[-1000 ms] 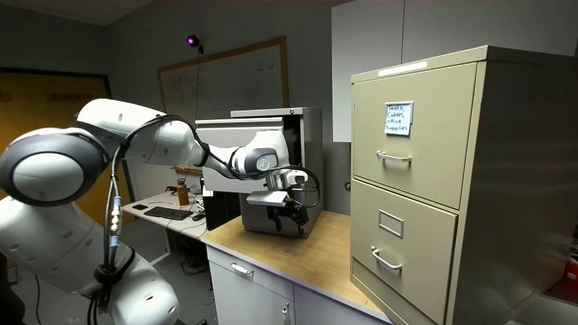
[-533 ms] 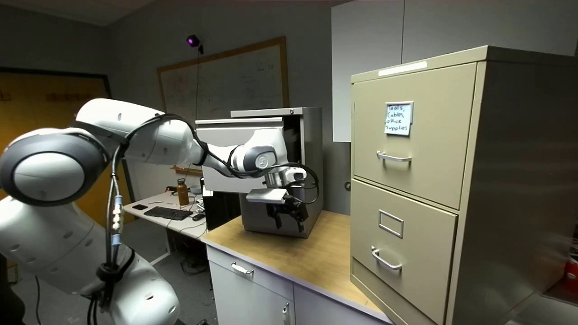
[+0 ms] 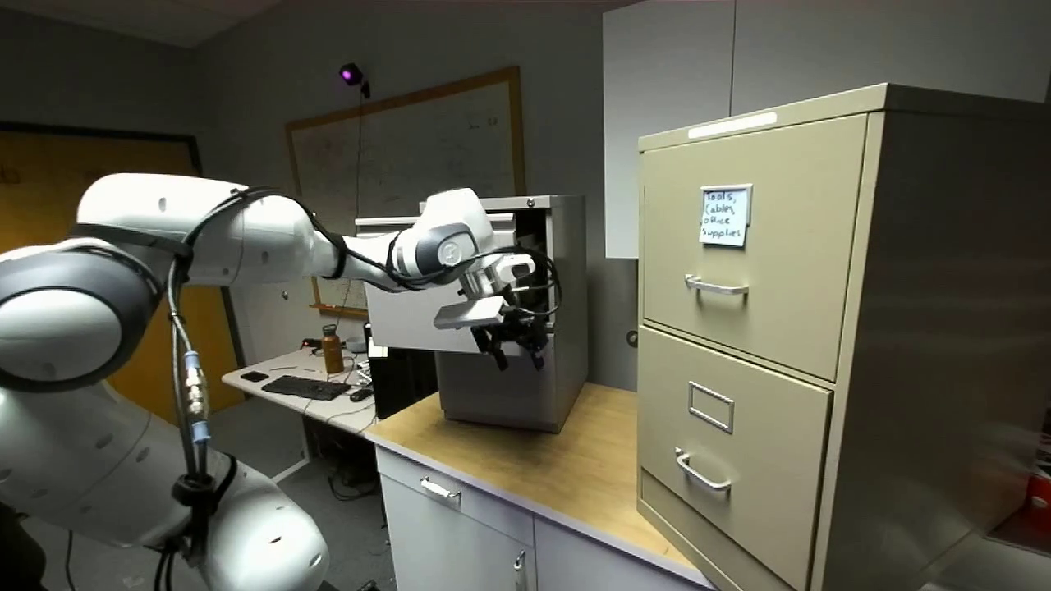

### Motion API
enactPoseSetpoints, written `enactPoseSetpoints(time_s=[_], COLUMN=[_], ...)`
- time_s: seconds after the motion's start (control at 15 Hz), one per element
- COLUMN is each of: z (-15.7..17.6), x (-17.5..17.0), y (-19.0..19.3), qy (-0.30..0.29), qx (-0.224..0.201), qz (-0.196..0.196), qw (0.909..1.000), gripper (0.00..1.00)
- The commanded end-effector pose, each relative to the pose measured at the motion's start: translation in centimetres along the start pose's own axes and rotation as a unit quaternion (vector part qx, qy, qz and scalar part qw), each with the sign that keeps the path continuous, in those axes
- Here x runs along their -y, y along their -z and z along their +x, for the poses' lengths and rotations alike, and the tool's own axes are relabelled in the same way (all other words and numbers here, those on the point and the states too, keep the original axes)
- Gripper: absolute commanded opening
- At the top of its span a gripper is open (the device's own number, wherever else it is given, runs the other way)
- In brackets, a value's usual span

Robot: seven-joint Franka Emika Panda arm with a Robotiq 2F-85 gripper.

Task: Close the upper file cabinet drawer

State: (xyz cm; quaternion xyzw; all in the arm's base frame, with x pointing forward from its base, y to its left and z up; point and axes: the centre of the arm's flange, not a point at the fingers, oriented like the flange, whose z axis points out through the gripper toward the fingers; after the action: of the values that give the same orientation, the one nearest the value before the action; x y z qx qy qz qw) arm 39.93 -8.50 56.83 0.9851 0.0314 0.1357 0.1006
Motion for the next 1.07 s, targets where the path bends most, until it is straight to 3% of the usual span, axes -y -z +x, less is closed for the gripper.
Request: enactPoseSetpoints(time_s=[0.0,0.47,0.6,1.0], z=[0.5,1.6,2.2,3.7], x=[0.9,3.8,4.5,7.0], y=[5.2,11.3,12.1,13.6], qy=[0.016,0.049,0.06,0.084], qx=[-0.058,-0.167,-0.193,-0.239], qz=[-0.019,-0.013,-0.003,0.028], qw=[0.998,0.9847,0.9793,0.9669], gripper=[0.59,0.04,0.0,0.0])
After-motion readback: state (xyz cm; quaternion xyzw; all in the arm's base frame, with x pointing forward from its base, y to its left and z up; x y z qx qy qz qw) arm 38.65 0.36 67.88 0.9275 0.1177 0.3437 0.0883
